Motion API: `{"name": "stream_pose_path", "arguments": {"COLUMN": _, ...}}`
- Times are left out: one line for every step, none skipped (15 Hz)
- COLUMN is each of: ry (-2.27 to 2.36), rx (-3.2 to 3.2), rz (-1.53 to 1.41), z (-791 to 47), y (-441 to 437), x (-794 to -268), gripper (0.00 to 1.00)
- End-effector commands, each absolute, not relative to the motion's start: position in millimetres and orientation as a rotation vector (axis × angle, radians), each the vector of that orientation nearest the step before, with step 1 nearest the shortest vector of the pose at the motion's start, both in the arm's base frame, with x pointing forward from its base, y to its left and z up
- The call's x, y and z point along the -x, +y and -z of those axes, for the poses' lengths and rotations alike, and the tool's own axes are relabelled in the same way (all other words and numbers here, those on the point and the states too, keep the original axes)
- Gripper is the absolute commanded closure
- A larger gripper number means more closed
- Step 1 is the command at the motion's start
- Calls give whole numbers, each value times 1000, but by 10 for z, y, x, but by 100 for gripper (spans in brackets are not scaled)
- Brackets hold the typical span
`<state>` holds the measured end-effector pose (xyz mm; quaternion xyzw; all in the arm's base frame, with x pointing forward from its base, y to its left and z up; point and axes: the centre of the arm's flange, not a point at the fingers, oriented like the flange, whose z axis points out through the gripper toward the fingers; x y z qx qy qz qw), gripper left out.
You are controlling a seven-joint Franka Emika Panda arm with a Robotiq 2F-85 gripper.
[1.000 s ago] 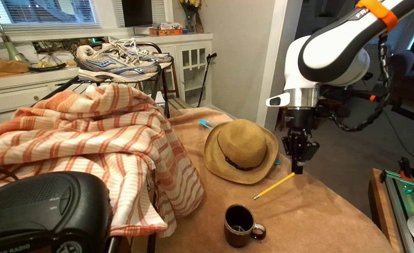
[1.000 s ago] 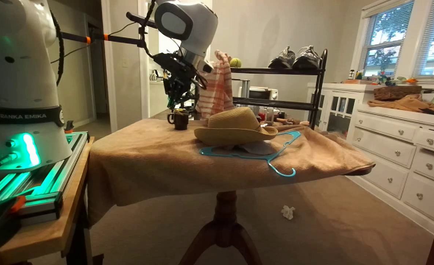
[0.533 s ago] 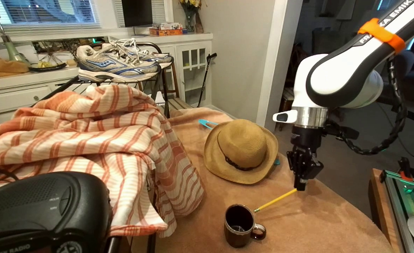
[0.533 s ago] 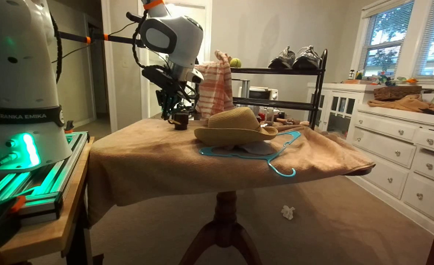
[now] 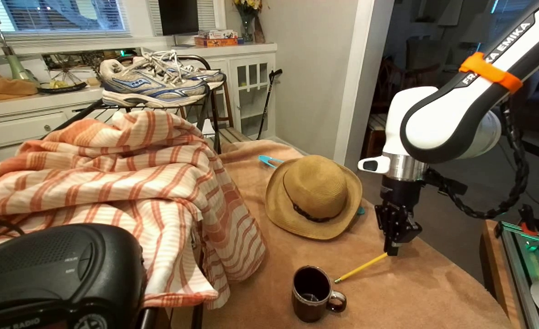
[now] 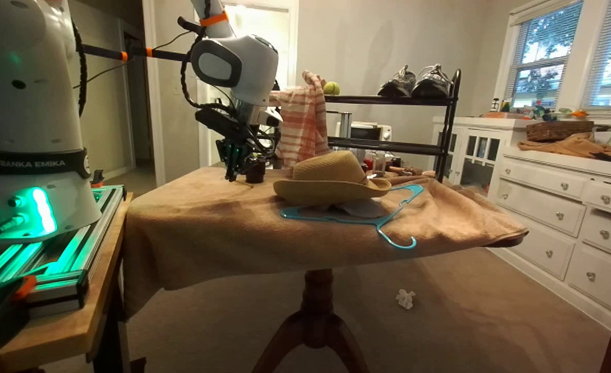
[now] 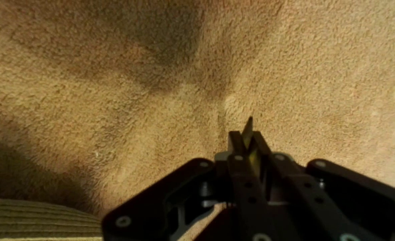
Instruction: Remove the pencil from the top rack and put it on the table
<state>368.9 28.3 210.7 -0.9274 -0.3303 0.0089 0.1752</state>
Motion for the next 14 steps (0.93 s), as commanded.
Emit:
{"name": "stream_pose_path", "arguments": {"ry": -1012, "rx": 2644, "rz": -73, "z": -1944, "y": 342, "x": -3588, "gripper": 98}}
{"name": "stream_pose_path", "arguments": {"ry": -1030, "rx": 2649, "rz": -81, "z": -1926, "y": 357, "x": -3585, "gripper": 98}}
{"name": "stream_pose_path", "arguments": {"ry": -1059, "rx": 2653, "rz": -85, "z": -1917, "y": 371, "x": -3593, "gripper": 98}}
{"name": "stream_pose_path", "arguments": {"ry": -1086, "rx": 2655, "rz": -86, "z": -1913, "y": 383, "x": -3601, "gripper": 98}}
{"name": "stream_pose_path", "arguments": {"ry": -1117, "rx": 2665, "rz": -84, "z": -1914, "y": 392, "x": -3612, "gripper": 98}}
{"name": "stream_pose_path", "arguments": {"ry": -1131, "rx": 2675, "rz": -79, "z": -1925, "y": 402, "x": -3624, "gripper": 73}}
{"name": "stream_pose_path", "arguments": {"ry": -1150, "rx": 2677, "rz": -67, "z": -1957, "y": 415, "x": -3639, "gripper": 65}}
{"name": "stream_pose_path", "arguments": {"ry": -1165, "rx": 2673, "rz": -54, "z": -2005, "y": 431, "x": -3653, "gripper": 59}}
{"name": "stream_pose_path", "arguments": {"ry": -1174, "rx": 2670, "rz": -35, "z": -2056, "y": 448, "x": -3667, "gripper": 52}}
{"name": "stream_pose_path", "arguments": {"ry": -1179, "rx": 2665, "rz": -23, "z": -2130, "y": 467, "x": -3684, "gripper": 43}}
{"name": "stream_pose_path", "arguments": {"ry": -1170, "rx": 2679, "rz": -31, "z": -2234, "y": 483, "x": -3693, "gripper": 36}}
{"name": "stream_pose_path", "arguments": {"ry": -1167, "rx": 2692, "rz": -29, "z": -2303, "y": 490, "x": -3695, "gripper": 27}}
{"name": "stream_pose_path", "arguments": {"ry": -1159, "rx": 2730, "rz": -23, "z": -2427, "y": 493, "x": -3698, "gripper": 21}}
{"name": "stream_pose_path", "arguments": {"ry": -1117, "rx": 2772, "rz": -24, "z": -2560, "y": 486, "x": -3704, "gripper": 14}}
